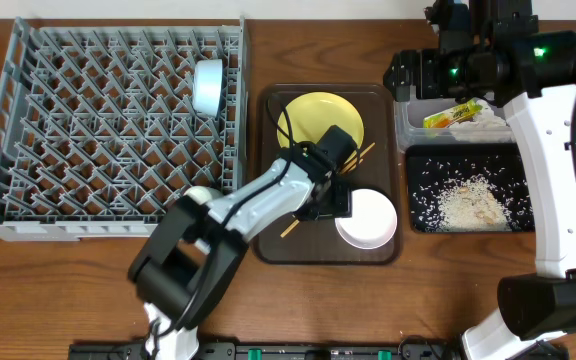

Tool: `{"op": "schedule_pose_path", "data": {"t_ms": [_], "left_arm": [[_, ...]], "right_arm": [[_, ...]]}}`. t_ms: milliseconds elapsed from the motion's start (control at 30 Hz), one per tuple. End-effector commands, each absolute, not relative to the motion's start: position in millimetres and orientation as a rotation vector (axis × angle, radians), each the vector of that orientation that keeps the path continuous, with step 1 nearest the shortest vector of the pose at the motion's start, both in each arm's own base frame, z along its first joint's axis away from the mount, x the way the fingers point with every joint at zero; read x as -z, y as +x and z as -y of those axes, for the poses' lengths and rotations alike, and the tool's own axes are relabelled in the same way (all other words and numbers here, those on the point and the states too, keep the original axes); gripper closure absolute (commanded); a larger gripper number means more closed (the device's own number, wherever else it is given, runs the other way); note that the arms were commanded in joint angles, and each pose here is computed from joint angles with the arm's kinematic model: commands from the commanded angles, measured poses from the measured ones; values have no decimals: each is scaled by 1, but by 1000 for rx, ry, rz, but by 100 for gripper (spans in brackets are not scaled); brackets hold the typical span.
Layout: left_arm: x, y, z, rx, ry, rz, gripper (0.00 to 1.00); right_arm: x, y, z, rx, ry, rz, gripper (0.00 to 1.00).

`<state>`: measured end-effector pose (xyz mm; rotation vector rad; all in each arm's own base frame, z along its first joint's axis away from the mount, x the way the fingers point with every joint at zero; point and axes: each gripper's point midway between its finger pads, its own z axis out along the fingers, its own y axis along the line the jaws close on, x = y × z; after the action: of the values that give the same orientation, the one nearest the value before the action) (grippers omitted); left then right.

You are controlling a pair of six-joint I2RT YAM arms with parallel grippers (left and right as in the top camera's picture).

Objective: Sort waste into correct bins and load items into the dishwasher
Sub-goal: 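Move the left gripper to the white bowl and grasp its rim, then lift the white bowl and carry it left to the dish rack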

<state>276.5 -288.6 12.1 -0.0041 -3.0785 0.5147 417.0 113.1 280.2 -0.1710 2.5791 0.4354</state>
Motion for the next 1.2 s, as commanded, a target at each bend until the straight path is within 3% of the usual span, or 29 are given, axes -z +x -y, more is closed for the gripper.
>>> {"op": "schedule_pose_path", "data": {"t_ms": [0, 200, 300, 333, 567, 867, 1167], "left_arm": [[-10, 277, 299, -542, -31, 3009, 45], [-16, 278, 303, -419, -101, 3088, 66], [-16, 280, 301, -420, -88, 3087, 91], [-16, 281, 300, -419, -84, 3088, 93], [-29, 289, 294, -445, -44, 3100, 92], [-126, 328, 245, -476, -129, 3393, 93], [-192, 354, 89, 561, 60, 3658, 92]], "right_arm": [[-279, 416, -119, -439, -187, -2584, 1], [-279, 416, -119, -439, -187, -2584, 1], [-279, 416, -119, -439, -187, -2584, 1], [-279, 416, -119, -439, -187, -2584, 1], [-279, 416, -119, -439, -187, -2584, 1], [-279, 416, -119, -439, -187, -2584, 1], [-279, 417, -119, -439, -187, -2584, 1]]}}
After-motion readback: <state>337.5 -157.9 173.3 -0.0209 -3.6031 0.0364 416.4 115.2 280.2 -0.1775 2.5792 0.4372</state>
